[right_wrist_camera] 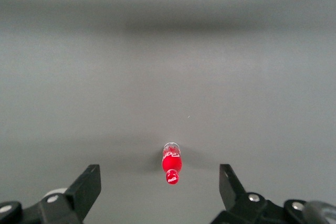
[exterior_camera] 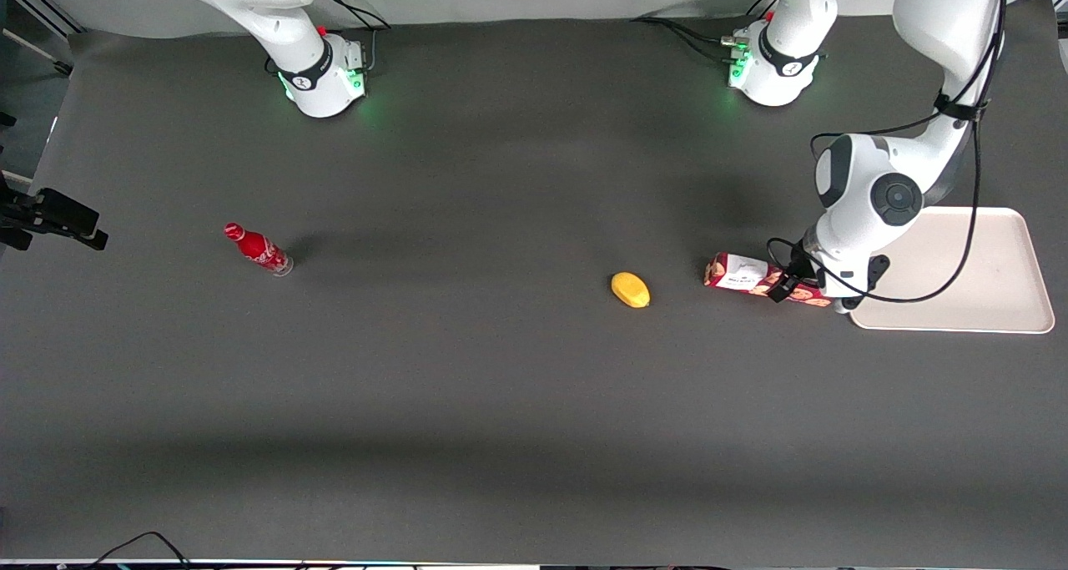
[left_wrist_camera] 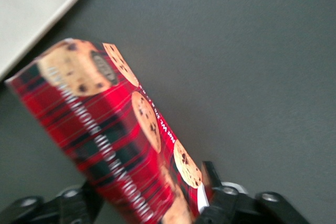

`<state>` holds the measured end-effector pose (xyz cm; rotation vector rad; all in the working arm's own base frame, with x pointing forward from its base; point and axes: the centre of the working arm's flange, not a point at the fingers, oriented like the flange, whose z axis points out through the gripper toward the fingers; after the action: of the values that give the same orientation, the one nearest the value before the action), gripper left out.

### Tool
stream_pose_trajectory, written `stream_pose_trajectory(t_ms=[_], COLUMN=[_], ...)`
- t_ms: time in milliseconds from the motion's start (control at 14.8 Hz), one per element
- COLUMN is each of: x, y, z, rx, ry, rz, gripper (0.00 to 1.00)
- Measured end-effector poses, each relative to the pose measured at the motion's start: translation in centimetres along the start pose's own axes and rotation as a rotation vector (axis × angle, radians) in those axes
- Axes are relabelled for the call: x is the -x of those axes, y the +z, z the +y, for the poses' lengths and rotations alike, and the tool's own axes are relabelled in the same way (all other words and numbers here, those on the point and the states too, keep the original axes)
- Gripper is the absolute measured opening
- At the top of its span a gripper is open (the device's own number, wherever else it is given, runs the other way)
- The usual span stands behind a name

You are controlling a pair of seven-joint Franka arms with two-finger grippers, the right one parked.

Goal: Place red cookie box on tray
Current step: 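Close the left gripper on the box end and tip it upright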

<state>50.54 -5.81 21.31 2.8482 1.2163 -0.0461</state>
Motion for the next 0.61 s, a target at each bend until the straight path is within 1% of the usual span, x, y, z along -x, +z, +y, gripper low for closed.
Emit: stream_pose_trajectory(t_ms=[135, 202, 270, 404, 472, 607], x=[0.44, 0.45, 0.45, 0.43, 0.42, 0.23], y=[0.77, 0.71, 0.66, 0.54, 0.43, 0.11], z=[-0.28, -0.21, -0.17, -0.13, -0.13, 0.02], rx=[-0.007, -0.004, -0.003, -0.002, -0.002, -0.011], ry=[0.005, 0.006, 0.007, 0.008, 0.008, 0.009], rz=[-0.007, -0.005, -0.003, -0.001, 0.0, -0.005], gripper=[0.55, 0.46, 0.34, 0.16, 0.13, 0.11])
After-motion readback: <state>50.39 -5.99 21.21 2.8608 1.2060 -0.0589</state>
